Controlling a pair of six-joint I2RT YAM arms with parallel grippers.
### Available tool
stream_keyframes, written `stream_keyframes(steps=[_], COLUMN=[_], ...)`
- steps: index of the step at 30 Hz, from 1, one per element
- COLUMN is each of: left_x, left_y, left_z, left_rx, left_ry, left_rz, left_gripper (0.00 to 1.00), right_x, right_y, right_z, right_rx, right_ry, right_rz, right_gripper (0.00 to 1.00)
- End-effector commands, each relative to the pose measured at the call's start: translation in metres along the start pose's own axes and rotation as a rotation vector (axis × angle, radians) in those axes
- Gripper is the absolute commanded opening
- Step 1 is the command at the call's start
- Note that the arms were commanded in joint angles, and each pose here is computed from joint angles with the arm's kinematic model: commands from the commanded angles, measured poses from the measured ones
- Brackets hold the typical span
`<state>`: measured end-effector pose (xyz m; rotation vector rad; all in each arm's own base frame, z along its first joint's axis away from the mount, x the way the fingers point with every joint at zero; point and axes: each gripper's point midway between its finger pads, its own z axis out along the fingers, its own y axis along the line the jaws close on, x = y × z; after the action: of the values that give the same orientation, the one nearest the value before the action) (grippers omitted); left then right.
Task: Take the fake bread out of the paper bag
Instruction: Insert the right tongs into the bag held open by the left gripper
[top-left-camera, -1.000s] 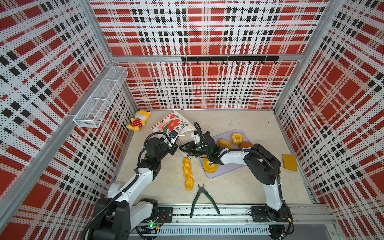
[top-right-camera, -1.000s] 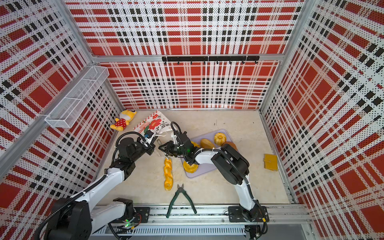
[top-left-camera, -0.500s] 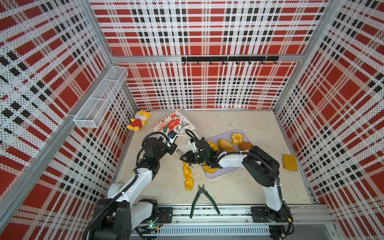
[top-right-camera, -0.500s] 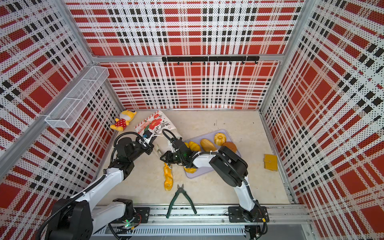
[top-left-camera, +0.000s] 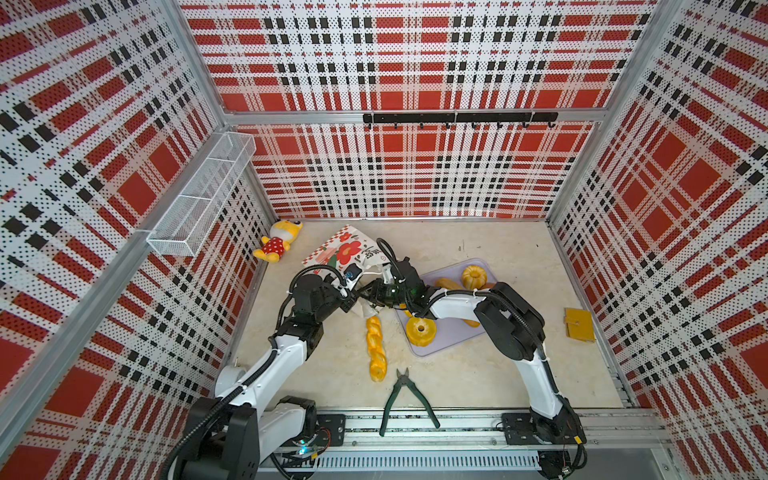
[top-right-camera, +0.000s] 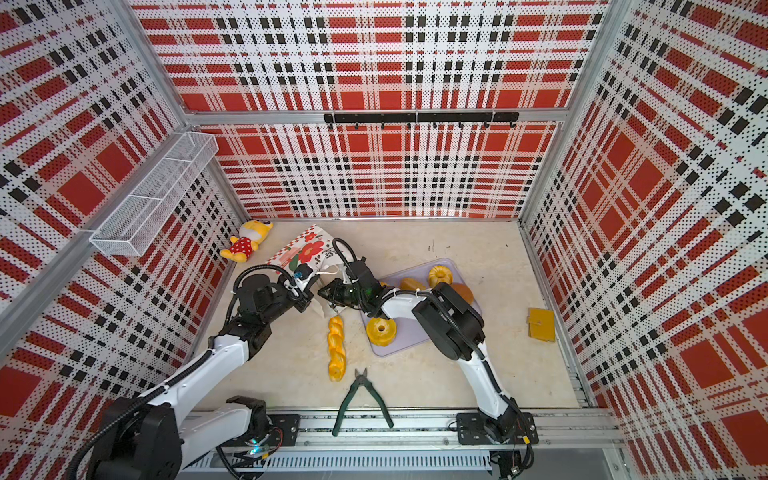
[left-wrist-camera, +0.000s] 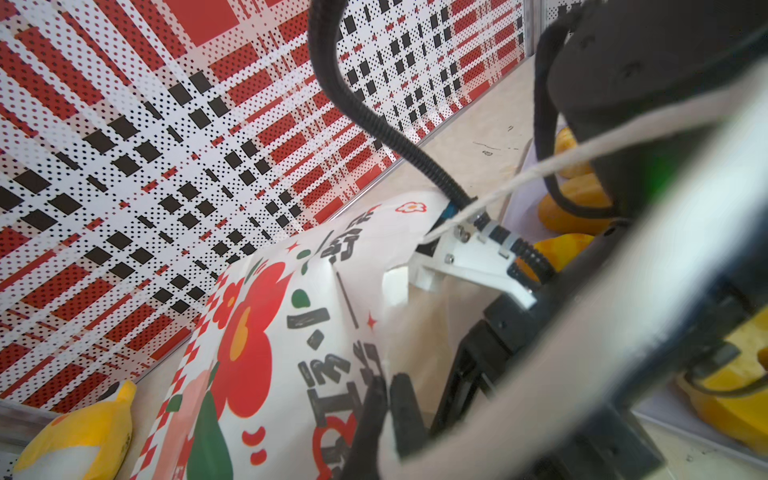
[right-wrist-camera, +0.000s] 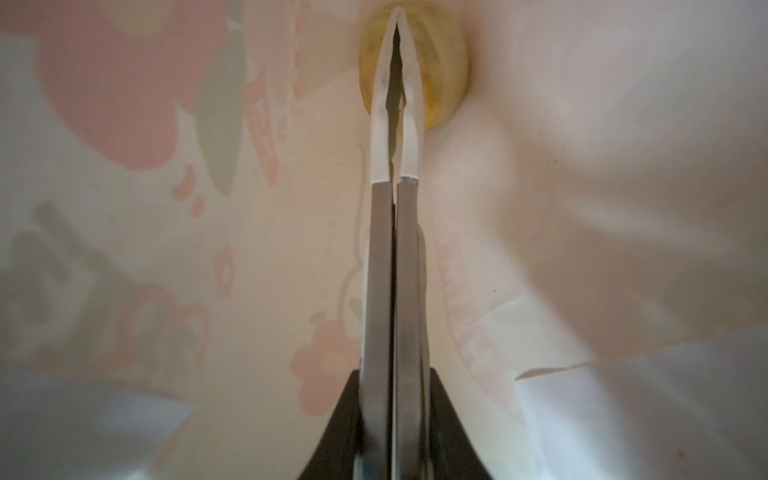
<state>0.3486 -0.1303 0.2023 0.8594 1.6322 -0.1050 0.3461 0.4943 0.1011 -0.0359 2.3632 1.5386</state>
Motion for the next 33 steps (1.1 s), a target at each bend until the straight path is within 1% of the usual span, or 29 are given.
stream_keyframes(steps=[1,4,7,13,20,22,24,29,33], left_x=[-0.027,-0.032,-0.036,-0.036,-0.037,-0.037,-0.037,-0.037,-0.035], left_y=[0.012,0.016,0.015,0.014,0.014,0.014,0.016,0.017,0.014], left_z=[0.004,0.007,0.009,0.01,0.01,0.011,0.012,0.013,0.011], left_rx=[-0.026,-0.031,-0.022,-0.019,-0.025,-0.024,-0.029,-0.032,-0.03], left_ry=[-0.051,-0.056,-0.065,-0.064,-0.063,-0.062,-0.057,-0.052,-0.048], left_rz=[0.036,0.04,0.047,0.057,0.06,0.06,0.058,0.057,0.061], left_gripper=[0.0,0.0,0.0,0.0,0.0,0.0,0.0,0.0,0.0], right_x=[-0.003,0.005,0.011,0.015,0.024,0.029,0.033,0.031,0.028], right_y=[0.031,0.028,0.021,0.026,0.022,0.017,0.011,0.006,0.008], right_z=[0.006,0.01,0.016,0.024,0.031,0.028,0.021,-0.013,-0.033], right_rx=[-0.109,-0.107,-0.077,-0.08,-0.033,-0.012,0.022,0.028,0.059], right_ry=[-0.025,-0.014,0.011,0.063,0.127,0.127,0.126,0.042,0.008], right_rz=[-0.049,-0.092,-0.115,-0.128,-0.14,-0.156,-0.202,-0.324,-0.435], right_gripper=[0.2,0.17,0.14,0.15,0.15,0.15,0.15,0.16,0.16])
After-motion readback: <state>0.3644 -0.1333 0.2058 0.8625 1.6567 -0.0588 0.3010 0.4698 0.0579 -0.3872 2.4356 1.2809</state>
